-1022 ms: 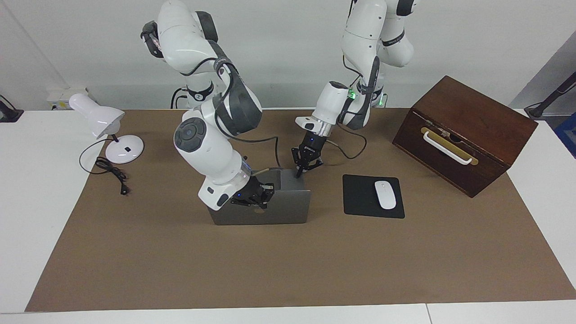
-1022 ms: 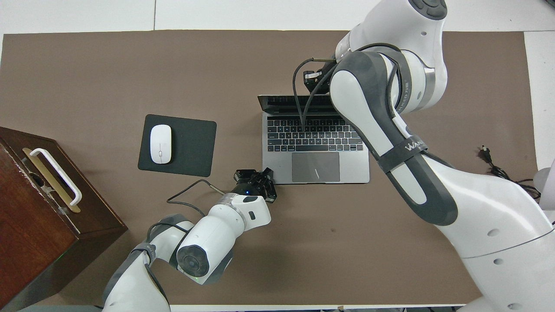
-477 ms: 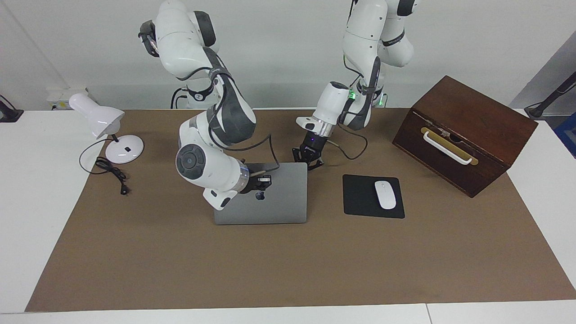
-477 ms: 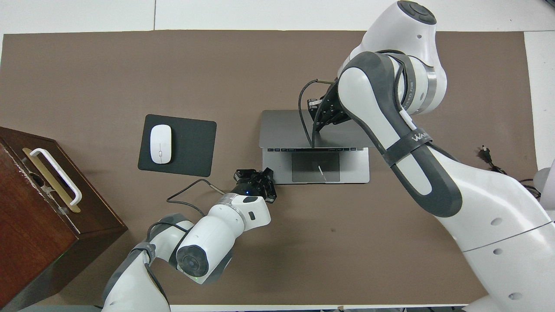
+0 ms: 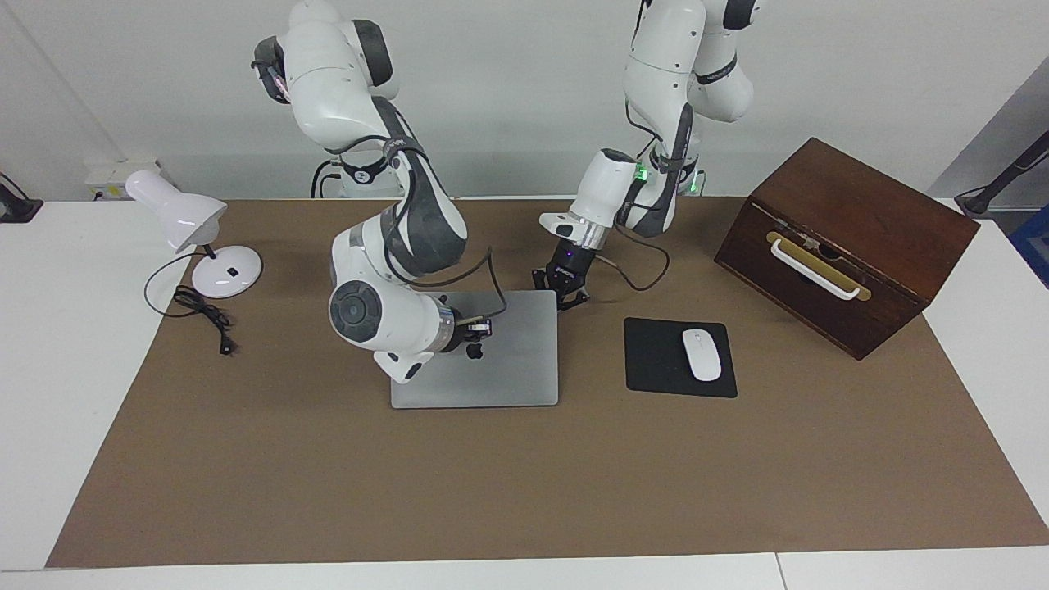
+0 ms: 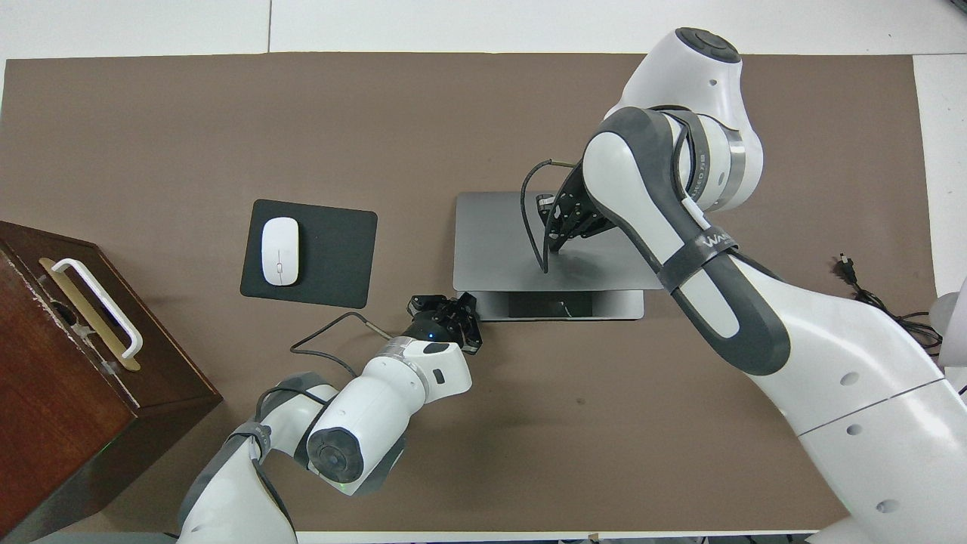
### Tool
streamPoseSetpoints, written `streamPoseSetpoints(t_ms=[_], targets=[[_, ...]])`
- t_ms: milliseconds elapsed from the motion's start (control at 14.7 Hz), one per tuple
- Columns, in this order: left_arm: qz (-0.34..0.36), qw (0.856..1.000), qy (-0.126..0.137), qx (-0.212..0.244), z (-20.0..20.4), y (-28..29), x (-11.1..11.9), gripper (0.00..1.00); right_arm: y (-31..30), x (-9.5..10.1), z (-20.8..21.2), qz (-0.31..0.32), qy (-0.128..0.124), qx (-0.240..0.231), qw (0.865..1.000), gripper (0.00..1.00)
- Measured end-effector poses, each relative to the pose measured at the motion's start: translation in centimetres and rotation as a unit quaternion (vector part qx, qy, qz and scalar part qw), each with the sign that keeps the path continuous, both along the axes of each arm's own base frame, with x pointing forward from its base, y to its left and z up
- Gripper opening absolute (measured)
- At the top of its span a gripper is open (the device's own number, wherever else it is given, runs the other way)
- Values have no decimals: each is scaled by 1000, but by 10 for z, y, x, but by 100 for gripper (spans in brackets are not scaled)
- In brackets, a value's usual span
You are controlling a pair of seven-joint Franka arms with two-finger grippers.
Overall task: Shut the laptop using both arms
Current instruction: 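Push the laptop lid down toward the keyboard with the right gripper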
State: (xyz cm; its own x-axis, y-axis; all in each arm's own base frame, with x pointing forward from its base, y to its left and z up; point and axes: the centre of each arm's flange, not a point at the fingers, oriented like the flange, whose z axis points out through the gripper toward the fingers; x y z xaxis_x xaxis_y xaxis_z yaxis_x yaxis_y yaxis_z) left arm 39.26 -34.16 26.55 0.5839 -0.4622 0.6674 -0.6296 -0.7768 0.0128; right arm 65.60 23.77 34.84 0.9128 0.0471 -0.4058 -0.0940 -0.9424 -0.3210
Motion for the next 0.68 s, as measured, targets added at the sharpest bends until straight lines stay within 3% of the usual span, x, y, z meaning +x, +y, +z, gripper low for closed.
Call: streamPoseSetpoints(t_ms=[681], targets=[[-5,1000,-2,2,0,0,0,1,4,-17,-13,6,21,-7,1000,1]])
